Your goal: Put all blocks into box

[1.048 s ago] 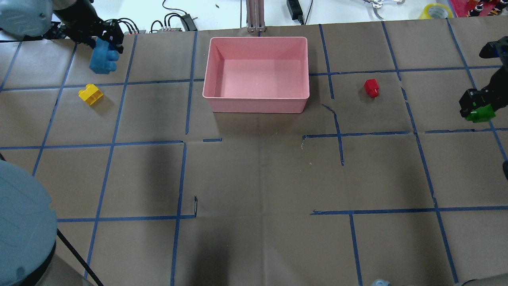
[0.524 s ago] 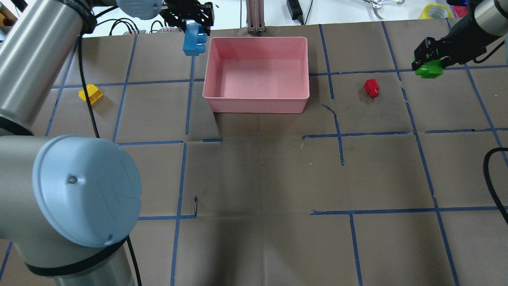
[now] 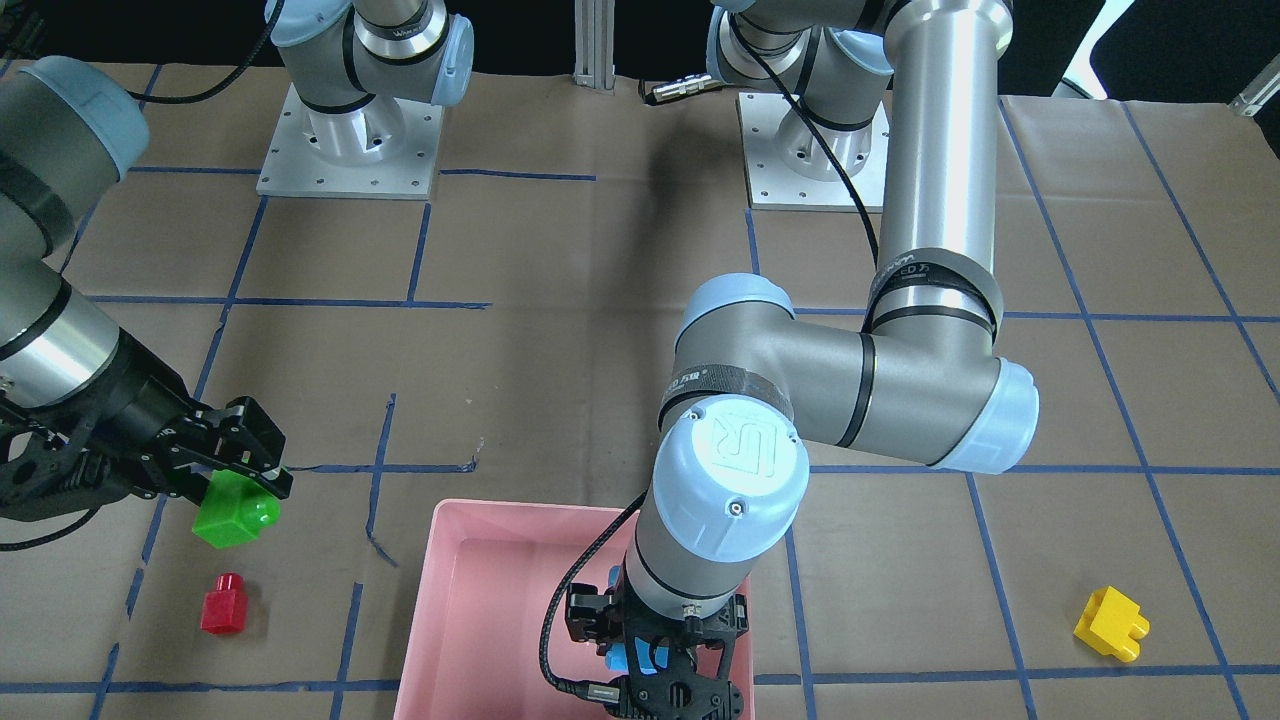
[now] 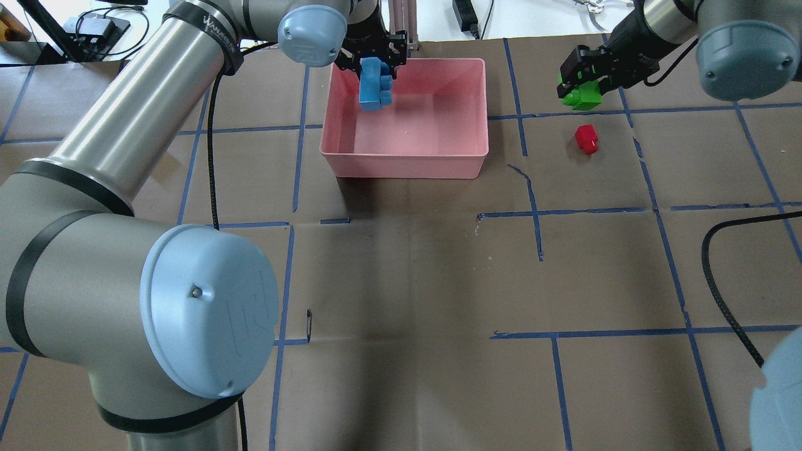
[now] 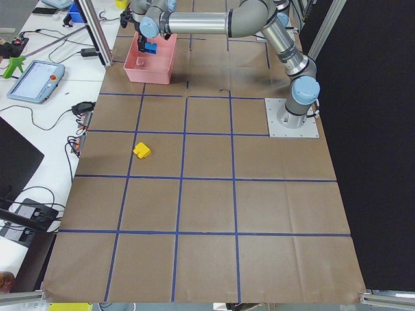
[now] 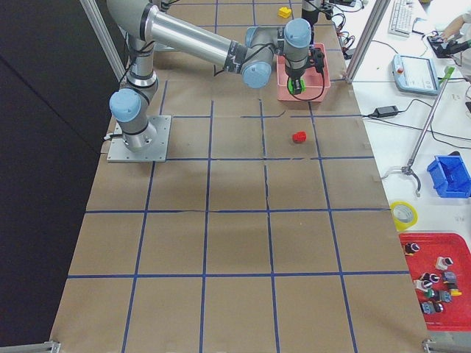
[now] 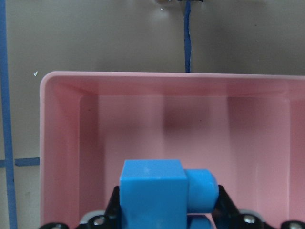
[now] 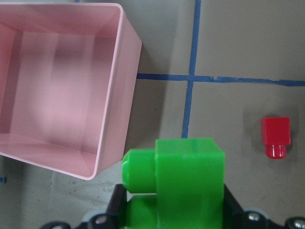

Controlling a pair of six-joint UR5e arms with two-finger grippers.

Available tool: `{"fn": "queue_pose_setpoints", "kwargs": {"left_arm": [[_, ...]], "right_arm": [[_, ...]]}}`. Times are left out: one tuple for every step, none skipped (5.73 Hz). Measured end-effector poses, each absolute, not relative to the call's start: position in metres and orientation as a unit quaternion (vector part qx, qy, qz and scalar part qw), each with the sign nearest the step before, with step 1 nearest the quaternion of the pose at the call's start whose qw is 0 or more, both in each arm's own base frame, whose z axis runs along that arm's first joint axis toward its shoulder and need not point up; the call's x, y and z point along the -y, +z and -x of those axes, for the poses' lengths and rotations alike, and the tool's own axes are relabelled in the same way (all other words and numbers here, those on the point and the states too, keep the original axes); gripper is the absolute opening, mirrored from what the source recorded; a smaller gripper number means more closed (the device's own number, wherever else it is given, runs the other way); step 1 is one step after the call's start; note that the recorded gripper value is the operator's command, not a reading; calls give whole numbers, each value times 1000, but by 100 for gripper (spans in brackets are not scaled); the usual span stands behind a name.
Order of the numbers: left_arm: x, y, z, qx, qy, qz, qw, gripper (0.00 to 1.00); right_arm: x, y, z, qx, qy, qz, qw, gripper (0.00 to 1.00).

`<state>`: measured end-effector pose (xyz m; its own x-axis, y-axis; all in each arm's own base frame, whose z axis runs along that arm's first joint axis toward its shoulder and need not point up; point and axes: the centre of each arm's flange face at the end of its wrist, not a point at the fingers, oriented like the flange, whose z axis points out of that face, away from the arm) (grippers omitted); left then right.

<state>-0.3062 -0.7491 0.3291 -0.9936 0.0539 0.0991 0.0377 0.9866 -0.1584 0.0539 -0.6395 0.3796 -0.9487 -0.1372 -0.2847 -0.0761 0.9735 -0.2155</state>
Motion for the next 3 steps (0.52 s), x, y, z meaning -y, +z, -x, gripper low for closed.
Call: {"fn": "queue_pose_setpoints", "kwargs": {"left_arm": [[748,342,294,995,83,17,50,100],[750,362,262,995,87,1,50,100],[751,386,222,995,86,-21,49,100]], "right_arm": [[651,382,-69,-982,-103,60,149,8],[656,384,-87,-982,-100,53,151,8],[659,383,-112,-982,-92,36,158,8]]}}
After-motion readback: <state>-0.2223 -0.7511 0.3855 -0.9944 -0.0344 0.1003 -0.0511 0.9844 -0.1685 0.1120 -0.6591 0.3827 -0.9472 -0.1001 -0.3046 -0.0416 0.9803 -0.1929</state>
